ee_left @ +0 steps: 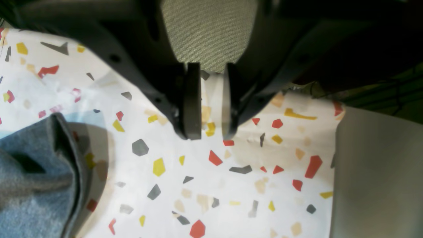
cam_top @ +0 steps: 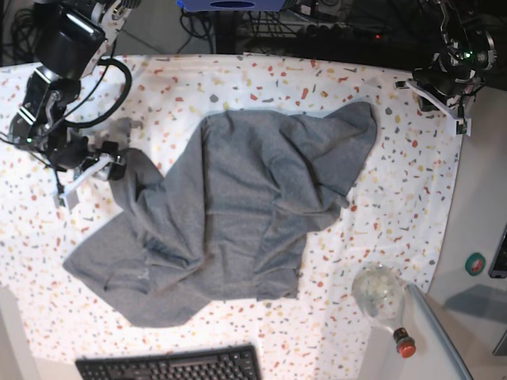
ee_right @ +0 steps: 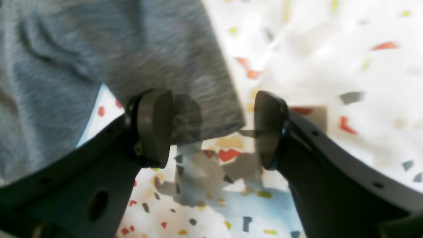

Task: Layout the t-shirt on the table in an organized manner, then fold the t-shirt properly
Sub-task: 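Grasp the shirt corner near each gripper with both grippers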

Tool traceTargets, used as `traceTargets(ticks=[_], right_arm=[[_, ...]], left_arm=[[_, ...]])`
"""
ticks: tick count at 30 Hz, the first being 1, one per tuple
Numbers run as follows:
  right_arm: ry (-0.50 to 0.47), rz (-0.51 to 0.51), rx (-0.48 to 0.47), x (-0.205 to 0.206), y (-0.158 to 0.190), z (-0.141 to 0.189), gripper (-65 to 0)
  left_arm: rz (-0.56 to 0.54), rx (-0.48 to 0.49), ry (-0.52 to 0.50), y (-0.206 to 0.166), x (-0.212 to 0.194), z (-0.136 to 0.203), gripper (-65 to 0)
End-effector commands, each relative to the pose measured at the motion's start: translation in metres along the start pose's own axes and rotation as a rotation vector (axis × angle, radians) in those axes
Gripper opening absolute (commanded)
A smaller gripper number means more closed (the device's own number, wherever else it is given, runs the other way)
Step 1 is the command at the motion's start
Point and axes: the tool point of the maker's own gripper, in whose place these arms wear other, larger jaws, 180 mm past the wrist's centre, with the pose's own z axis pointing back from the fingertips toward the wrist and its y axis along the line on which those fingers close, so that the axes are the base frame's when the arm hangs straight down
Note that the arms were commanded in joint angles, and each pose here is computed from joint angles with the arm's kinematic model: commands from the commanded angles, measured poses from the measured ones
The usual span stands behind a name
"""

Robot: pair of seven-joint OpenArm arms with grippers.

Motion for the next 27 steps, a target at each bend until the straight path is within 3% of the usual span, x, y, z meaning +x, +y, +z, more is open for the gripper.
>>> traceTargets(ticks=[1, 8, 16, 18, 21, 27], right_arm=[[0.046, 0.013, 0.005, -0.007, 0.002, 0.000, -28.2], [0.058, 0.008, 0.014, -0.015, 0.003, 0.000, -29.3], [0.063, -0.009, 0.039, -0.015, 0.007, -0.006, -58.7], [0.061, -0.015, 0.038, -0.015, 0.006, -0.006, -65.0], [0.058, -0.015, 0.038, -0.013, 0.006, -0.006, -65.0], [0.060, -0.017, 0.037, -0.015, 0.006, -0.006, -65.0]], left_arm=[[-0.009, 0.013, -0.035, 0.006, 0.010, 0.004, -54.5], [-0.013, 0.005, -0.030, 0.003, 0.008, 0.003, -54.5], [0.044, -0.036, -0.030, -0.019, 0.001, 0.003, -54.5], [0.051, -0.106, -0.041, -0.032, 0.000, 0.005, -54.5], [0.068, -0.222, -0.062, -0.047, -0.001, 0.010, -54.5], [0.164, -0.281, -0.080, -0.065, -0.004, 0.015, -51.2]])
